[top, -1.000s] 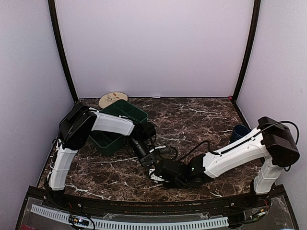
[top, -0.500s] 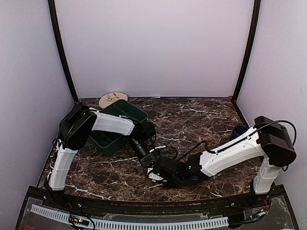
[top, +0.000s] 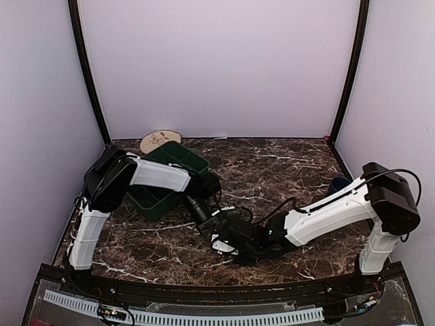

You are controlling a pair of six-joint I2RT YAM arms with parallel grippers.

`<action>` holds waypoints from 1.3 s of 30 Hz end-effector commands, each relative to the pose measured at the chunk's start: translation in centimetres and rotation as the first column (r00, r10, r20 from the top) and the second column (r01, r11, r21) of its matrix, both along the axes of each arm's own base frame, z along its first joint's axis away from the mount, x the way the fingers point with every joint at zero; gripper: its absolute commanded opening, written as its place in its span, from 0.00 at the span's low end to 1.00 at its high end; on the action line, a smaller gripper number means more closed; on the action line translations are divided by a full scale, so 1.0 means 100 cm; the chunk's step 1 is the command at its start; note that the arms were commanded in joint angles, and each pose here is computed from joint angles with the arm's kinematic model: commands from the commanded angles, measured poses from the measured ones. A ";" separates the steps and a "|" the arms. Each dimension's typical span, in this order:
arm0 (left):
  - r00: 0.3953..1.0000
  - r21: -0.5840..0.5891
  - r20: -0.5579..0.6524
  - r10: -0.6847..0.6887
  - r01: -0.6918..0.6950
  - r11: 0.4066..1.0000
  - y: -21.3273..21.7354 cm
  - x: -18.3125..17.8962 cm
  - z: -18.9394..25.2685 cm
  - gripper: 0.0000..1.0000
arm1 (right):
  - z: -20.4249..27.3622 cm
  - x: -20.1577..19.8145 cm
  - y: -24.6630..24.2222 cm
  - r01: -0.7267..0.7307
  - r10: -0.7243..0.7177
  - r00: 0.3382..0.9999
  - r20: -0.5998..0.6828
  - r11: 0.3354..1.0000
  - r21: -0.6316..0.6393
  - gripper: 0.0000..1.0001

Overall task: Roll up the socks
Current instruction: Roll the sock at the center of the board.

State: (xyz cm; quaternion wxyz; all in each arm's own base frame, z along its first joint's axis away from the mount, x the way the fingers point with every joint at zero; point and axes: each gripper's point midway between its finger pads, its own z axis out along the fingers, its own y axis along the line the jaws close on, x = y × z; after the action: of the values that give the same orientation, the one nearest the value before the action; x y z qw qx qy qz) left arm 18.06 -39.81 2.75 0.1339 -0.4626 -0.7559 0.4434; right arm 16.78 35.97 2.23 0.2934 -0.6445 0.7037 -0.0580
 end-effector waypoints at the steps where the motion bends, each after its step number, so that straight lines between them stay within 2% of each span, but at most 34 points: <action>1: 0.999 0.148 0.050 0.000 -0.008 0.989 0.021 0.007 -0.034 0.00 | -0.016 -0.008 -0.021 0.010 -0.016 0.996 -0.089 0.998 -0.069 0.13; 5: 0.998 0.185 0.064 0.030 -0.041 0.982 0.024 0.015 -0.037 0.01 | -0.015 -0.009 -0.020 0.008 -0.015 0.992 -0.123 0.998 -0.055 0.07; 10: 0.994 0.203 0.063 0.089 -0.100 0.974 0.029 0.030 -0.034 0.21 | -0.013 -0.007 -0.019 0.016 -0.021 0.989 -0.148 0.999 -0.037 0.04; 15: 0.986 0.187 0.121 0.116 -0.137 0.973 0.031 0.040 -0.026 0.34 | -0.010 -0.004 -0.016 0.019 -0.024 0.987 -0.161 0.999 -0.028 0.03; 21: 0.972 0.152 0.147 0.185 -0.207 0.967 0.036 0.051 -0.014 0.37 | -0.005 0.001 -0.009 0.038 -0.039 0.982 -0.182 0.999 -0.005 0.03; 27: 0.932 0.144 0.259 0.253 -0.296 0.944 0.048 0.068 -0.010 0.37 | -0.001 0.008 -0.003 0.066 -0.063 0.975 -0.213 0.998 0.005 0.03; 39: 0.830 0.073 0.423 0.363 -0.431 0.899 0.077 0.077 -0.005 0.38 | 0.002 0.006 0.006 0.123 -0.096 0.907 -0.411 0.992 0.041 0.02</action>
State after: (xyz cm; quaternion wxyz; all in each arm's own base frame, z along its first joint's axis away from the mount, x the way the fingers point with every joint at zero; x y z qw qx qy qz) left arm 24.61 -33.54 2.75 -0.0364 -0.3776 -0.8641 0.3307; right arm 18.35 36.52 2.83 0.1988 -0.6028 0.7713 0.0463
